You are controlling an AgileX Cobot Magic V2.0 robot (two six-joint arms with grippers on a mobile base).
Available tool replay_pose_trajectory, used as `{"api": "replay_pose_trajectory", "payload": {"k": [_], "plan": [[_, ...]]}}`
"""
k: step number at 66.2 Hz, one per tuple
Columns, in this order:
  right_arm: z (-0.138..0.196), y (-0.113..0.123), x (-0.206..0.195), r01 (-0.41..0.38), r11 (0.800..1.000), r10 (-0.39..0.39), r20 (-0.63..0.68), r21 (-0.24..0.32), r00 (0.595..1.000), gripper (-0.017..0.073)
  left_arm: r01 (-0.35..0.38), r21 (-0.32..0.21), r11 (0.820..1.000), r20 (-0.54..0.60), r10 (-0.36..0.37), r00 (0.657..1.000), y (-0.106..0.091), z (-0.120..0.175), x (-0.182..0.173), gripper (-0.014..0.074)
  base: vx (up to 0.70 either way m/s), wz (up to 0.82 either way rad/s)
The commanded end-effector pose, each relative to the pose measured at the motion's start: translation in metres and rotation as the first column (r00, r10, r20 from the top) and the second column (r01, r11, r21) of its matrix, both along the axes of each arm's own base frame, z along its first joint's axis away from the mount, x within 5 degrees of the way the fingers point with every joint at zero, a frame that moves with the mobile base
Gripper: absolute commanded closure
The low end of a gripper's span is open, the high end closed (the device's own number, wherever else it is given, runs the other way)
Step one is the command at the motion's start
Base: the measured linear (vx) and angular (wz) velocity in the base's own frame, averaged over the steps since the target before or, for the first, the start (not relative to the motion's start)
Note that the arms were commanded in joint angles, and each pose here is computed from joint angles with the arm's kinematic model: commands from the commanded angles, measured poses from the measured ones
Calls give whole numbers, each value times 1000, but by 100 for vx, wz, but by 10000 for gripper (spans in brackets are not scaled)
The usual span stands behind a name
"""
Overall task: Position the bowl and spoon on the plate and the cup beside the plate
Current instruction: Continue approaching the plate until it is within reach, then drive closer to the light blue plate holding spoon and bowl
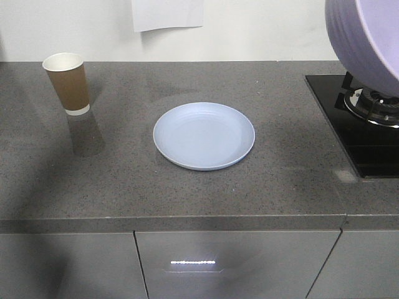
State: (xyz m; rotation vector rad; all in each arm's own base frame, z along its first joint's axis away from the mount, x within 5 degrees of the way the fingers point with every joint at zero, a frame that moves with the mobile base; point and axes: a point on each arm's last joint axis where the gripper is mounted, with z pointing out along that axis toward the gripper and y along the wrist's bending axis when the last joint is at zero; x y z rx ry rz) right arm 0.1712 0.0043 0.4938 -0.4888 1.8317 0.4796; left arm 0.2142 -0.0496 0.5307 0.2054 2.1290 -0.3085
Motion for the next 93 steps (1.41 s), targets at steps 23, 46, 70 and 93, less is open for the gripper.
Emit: {"api": "replay_pose_trajectory", "payload": {"k": [23, 46, 70, 93], "plan": [[11, 6, -7, -41, 999, 39, 49, 35, 998, 564, 5, -40, 999, 96, -1, 995, 0, 15, -9, 599, 3, -2], [11, 6, -7, -41, 999, 39, 49, 35, 998, 564, 5, -40, 999, 96, -1, 995, 0, 15, -9, 599, 3, -1], [11, 6, -7, -41, 999, 39, 49, 35, 998, 564, 5, -40, 999, 96, -1, 995, 0, 15, -9, 599, 4, 0], [11, 6, -7, -41, 999, 39, 49, 35, 998, 564, 5, -40, 999, 96, -1, 995, 0, 15, -9, 599, 4, 2]]}}
